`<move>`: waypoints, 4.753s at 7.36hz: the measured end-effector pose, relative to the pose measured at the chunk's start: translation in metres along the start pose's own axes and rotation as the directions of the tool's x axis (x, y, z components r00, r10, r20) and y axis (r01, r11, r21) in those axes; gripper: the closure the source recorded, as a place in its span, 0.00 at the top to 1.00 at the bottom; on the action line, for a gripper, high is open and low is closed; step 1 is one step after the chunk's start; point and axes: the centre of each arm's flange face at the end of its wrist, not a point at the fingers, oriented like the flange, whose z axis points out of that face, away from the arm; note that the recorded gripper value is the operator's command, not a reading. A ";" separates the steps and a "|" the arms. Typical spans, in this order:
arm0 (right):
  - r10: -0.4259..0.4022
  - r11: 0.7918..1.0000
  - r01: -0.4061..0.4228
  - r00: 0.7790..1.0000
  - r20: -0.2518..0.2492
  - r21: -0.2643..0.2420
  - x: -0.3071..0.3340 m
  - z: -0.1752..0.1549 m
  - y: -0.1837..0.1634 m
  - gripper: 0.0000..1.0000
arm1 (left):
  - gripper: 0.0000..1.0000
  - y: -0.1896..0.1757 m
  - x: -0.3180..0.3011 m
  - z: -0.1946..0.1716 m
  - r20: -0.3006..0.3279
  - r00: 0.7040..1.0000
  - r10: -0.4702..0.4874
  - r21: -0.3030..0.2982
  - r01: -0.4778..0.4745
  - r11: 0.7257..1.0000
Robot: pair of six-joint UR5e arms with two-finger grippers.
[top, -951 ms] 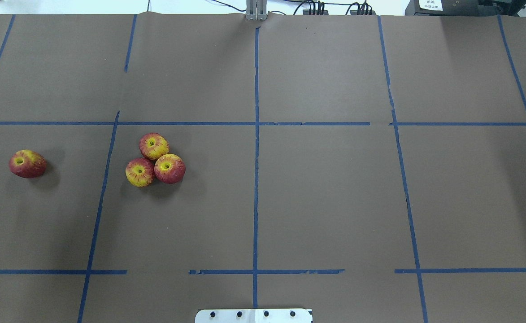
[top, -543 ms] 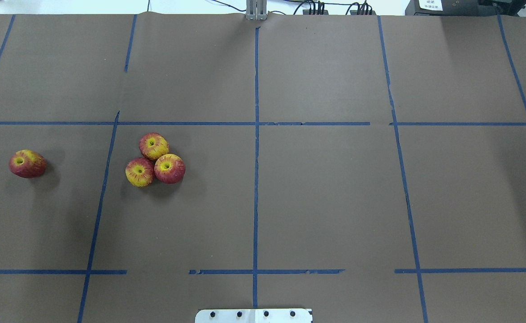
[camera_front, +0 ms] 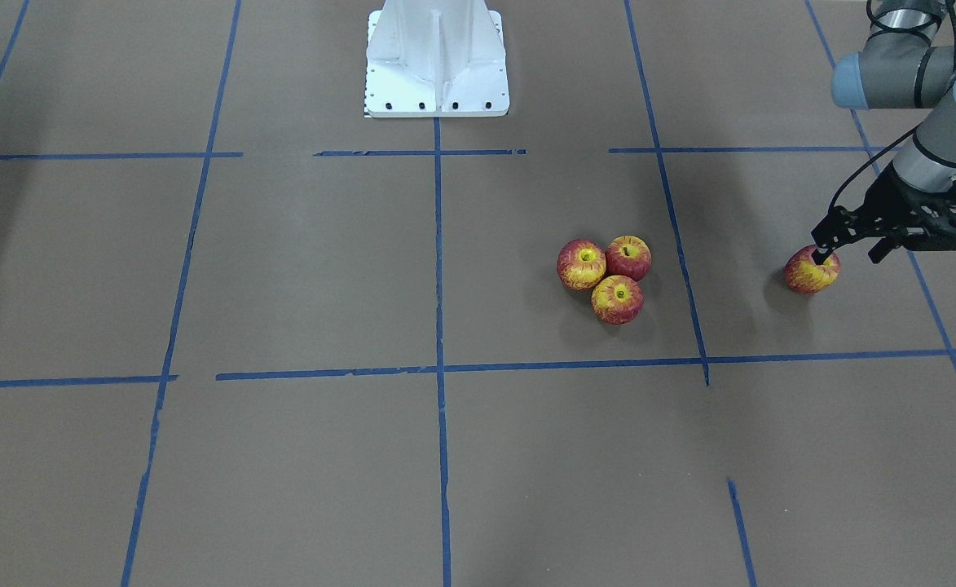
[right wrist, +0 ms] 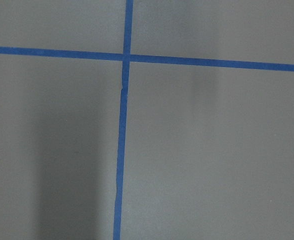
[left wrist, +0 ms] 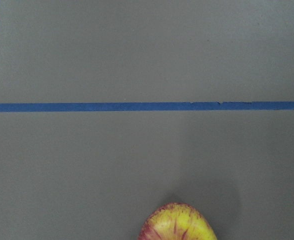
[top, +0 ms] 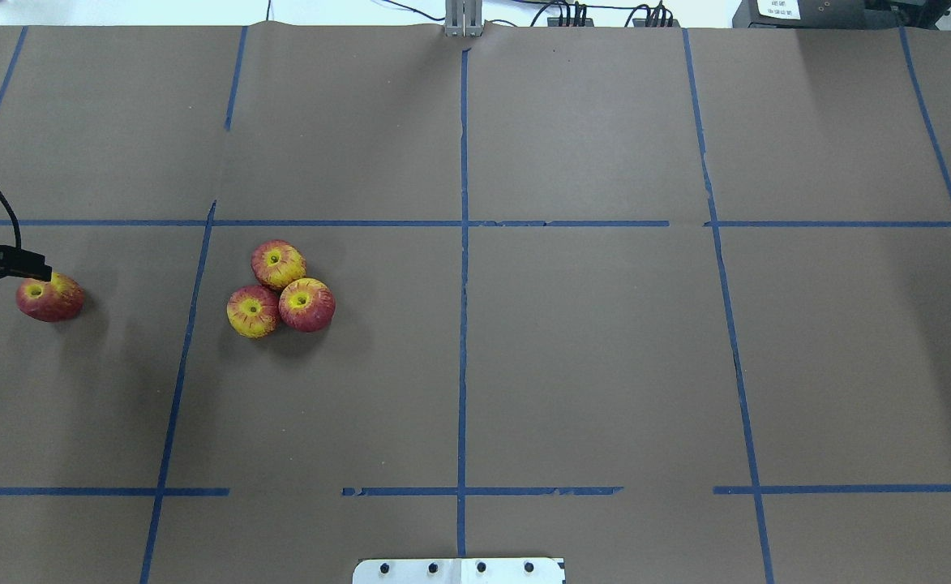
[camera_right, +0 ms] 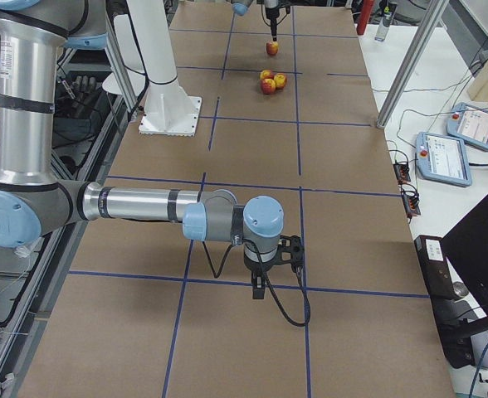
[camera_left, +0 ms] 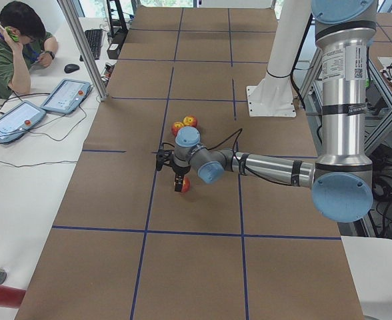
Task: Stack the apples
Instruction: 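Lower the left gripper onto the lone red-yellow apple and close it, then lift the apple with the left gripper and carry it toward the three-apple cluster, then lower the held apple onto the top of the cluster and open the left gripper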
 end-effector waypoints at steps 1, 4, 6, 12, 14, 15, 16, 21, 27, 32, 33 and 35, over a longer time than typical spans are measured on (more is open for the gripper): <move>0.000 1.000 0.000 1.000 0.000 0.000 0.000 0.000 0.000 1.00 | 1.00 0.001 0.001 0.005 0.003 1.000 0.000 -0.008 0.000 1.000; 0.000 1.000 0.000 1.000 0.000 0.000 0.000 0.000 0.000 1.00 | 1.00 0.000 0.009 0.015 -0.002 1.000 0.011 -0.019 -0.011 1.000; 0.000 1.000 0.000 1.000 0.000 0.000 0.000 0.000 0.000 1.00 | 1.00 0.001 0.010 0.021 -0.001 1.000 0.015 -0.028 -0.015 0.999; 0.000 1.000 0.000 1.000 0.000 0.000 0.000 0.000 0.000 1.00 | 0.11 0.010 0.013 0.052 0.013 0.999 0.029 -0.085 -0.028 0.996; 0.000 1.000 0.000 1.000 0.000 0.000 0.000 0.000 0.000 1.00 | 0.12 0.010 0.021 0.044 -0.001 0.999 0.034 -0.089 -0.033 0.995; 0.000 1.000 0.000 1.000 0.000 0.000 0.000 0.000 0.000 1.00 | 0.12 0.009 0.036 0.031 -0.019 0.999 0.032 -0.106 -0.033 0.994; 0.000 1.000 0.000 1.000 0.000 0.000 0.000 0.000 0.000 1.00 | 0.12 0.004 0.061 0.009 -0.028 0.999 0.020 -0.130 -0.023 0.991; 0.000 1.000 0.000 1.000 0.000 0.000 0.000 0.000 0.000 1.00 | 0.12 -0.041 0.257 -0.055 -0.061 0.968 -0.241 -0.159 0.229 0.960; 0.000 1.000 0.000 1.000 0.001 0.000 0.000 0.000 0.000 1.00 | 0.12 -0.020 0.319 -0.024 -0.029 0.941 -0.336 -0.165 0.327 0.930; 0.000 1.000 0.000 1.000 0.000 0.000 0.000 0.000 0.000 1.00 | 0.51 -0.019 0.330 -0.013 -0.017 0.936 -0.351 -0.180 0.342 0.922; 0.000 1.000 0.000 1.000 0.001 0.000 0.000 0.000 0.000 1.00 | 0.64 -0.019 0.331 -0.013 -0.018 0.936 -0.350 -0.179 0.342 0.923; 0.000 1.000 0.000 1.000 0.000 0.000 0.000 0.000 0.000 1.00 | 0.79 -0.019 0.332 -0.013 -0.019 0.937 -0.350 -0.179 0.341 0.923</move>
